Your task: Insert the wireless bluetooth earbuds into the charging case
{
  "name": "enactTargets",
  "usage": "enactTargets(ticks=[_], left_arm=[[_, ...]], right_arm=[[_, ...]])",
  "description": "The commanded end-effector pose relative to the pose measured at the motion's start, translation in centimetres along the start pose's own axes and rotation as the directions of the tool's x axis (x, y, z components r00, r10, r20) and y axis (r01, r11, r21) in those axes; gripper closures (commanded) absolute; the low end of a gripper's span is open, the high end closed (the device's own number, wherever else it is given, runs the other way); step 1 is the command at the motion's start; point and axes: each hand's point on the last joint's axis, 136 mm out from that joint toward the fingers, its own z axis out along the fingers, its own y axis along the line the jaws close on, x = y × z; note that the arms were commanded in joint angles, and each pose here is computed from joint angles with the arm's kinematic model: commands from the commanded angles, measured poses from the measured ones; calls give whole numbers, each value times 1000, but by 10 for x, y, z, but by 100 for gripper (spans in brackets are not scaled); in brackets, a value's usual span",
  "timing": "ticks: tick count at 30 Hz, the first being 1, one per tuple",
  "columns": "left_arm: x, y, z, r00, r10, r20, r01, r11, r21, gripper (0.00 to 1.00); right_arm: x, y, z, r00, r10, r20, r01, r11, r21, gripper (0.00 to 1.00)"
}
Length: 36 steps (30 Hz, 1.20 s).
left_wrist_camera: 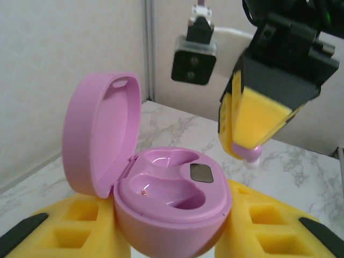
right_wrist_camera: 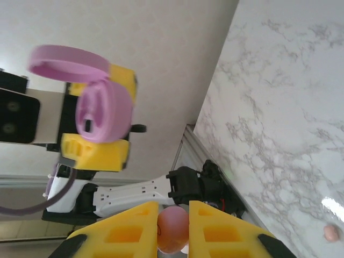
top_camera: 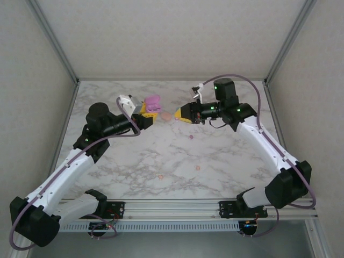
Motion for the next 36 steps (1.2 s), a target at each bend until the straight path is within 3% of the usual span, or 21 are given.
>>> enactTargets(ticks=[1, 9, 36], left_arm=[[-9, -13, 6, 998, 61, 27, -63, 996, 62, 79], [-8, -27, 15, 996, 85, 20, -87, 987, 134, 80], [-19, -41, 24, 999, 25, 34, -31, 978, 208, 80]], right_arm=[[-6, 36, -7, 987, -148, 56, 150, 989, -18, 83], [-10, 60, -9, 962, -253, 100, 256, 967, -20, 83], [-21, 51, 8, 962, -251, 109, 253, 967, -8, 83]])
